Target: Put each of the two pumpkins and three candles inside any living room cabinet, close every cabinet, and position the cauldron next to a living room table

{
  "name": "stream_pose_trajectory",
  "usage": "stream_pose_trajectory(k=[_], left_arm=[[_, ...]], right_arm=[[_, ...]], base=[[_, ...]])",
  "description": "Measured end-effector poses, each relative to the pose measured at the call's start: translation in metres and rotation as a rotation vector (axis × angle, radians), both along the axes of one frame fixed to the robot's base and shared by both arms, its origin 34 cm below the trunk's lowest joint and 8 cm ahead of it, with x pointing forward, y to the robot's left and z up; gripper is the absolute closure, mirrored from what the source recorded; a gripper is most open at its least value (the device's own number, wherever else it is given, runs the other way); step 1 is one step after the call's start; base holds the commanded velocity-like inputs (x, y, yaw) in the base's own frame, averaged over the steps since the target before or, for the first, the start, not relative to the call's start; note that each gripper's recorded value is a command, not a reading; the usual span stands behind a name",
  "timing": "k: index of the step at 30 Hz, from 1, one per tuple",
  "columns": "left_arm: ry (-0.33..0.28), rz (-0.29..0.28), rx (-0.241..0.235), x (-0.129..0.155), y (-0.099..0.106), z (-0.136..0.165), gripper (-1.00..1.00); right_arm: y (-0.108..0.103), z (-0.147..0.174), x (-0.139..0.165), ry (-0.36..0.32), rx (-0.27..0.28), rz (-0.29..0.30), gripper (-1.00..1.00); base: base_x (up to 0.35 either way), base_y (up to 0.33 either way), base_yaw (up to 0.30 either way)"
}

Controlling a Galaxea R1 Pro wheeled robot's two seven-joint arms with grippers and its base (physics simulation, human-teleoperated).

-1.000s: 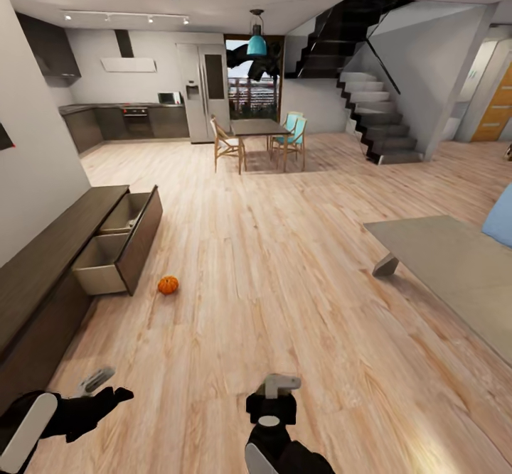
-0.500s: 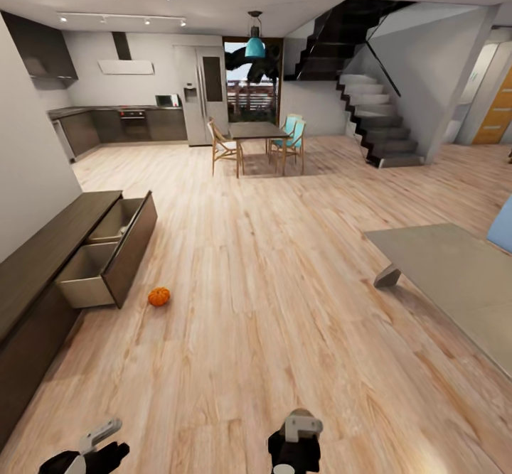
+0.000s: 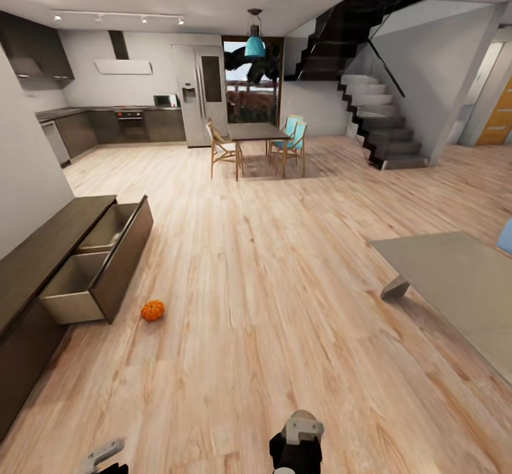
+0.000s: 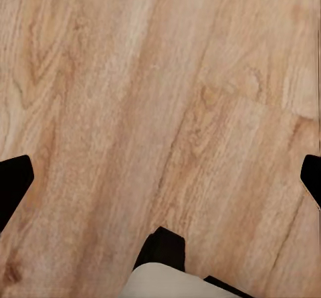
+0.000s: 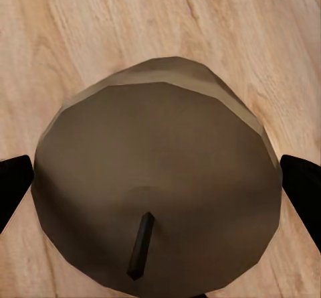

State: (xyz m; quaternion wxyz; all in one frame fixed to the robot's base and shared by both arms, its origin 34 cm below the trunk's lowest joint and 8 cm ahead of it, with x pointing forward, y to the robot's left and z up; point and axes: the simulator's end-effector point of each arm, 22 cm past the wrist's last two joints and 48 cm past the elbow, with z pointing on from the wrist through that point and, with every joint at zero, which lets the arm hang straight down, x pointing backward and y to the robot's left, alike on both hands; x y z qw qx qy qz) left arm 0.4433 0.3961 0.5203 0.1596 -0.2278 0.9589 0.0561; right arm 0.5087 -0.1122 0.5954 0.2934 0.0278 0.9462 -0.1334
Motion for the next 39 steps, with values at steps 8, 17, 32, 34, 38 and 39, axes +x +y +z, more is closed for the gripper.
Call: stream_pose_trajectory(k=[8,17,32,34,38,39], left_arm=[[-0.027,-0.073,0.037,0.007,-0.016,-0.001,-1.0],[-0.026,-0.063,0.1,-0.002,-0.011,-0.004,-1.0],[-0.05,-0.065,0.103,0.003,-0.014,-0.003,-1.0],[-0.049,-0.064,0.103,0.003,-0.014,-0.003,-1.0],[-0.057,-0.062,0.106,0.004,-0.014,-0.002,-1.0],[-0.069,-0.06,0.11,0.007,-0.013,-0.001,-1.0]], right_arm=[[0.0,-0.001,-0.001,0.001,-0.001,0.002,1.0],[0.001,-0.002,-0.002,0.011,-0.001,0.006,1.0],[0.001,-0.001,-0.001,0.005,-0.001,0.007,1.0],[0.001,-0.001,-0.001,0.004,-0.001,0.006,1.0],[0.001,0.0,-0.001,0.001,-0.001,0.007,1.0],[0.001,0.0,0.0,0.0,-0.001,0.007,1.0]], base=[[0.302,-0.152,0.0],[0.288,-0.096,0.0],[0.315,-0.018,0.0],[0.321,-0.102,0.0],[0.32,-0.141,0.0],[0.32,-0.157,0.0]])
